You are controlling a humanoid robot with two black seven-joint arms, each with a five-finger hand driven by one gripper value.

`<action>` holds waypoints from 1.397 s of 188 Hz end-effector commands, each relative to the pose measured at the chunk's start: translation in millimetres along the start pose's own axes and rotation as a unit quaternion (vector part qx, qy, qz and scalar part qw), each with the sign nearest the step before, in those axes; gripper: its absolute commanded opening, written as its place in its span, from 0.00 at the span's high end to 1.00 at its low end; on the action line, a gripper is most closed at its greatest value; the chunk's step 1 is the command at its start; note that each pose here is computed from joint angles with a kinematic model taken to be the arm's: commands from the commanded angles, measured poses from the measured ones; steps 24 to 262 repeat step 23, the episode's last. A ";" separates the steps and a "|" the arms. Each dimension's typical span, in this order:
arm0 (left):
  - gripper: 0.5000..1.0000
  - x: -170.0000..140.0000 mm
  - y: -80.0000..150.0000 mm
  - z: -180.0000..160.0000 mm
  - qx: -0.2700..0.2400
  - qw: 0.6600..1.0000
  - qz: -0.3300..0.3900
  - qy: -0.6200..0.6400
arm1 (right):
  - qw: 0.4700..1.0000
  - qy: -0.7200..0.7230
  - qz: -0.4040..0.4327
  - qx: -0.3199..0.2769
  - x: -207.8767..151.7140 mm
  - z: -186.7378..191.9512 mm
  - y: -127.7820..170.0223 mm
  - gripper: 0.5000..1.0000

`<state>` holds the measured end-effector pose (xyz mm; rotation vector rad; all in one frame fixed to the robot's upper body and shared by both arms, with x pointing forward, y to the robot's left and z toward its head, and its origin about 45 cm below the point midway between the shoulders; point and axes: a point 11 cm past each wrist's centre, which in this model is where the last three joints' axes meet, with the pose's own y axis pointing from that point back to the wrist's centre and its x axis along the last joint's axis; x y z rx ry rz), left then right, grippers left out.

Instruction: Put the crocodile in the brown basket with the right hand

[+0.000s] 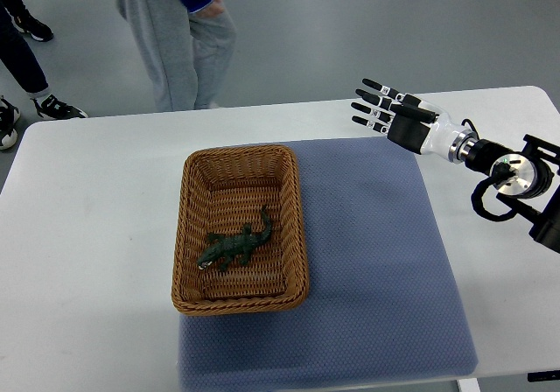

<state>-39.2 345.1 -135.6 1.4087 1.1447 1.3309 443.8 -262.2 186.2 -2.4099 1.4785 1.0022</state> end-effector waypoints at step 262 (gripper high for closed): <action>0.00 0.0 0.0 0.0 0.000 1.000 0.000 0.000 | 1.000 -0.003 -0.003 0.001 0.7 2.7 1.1 0.14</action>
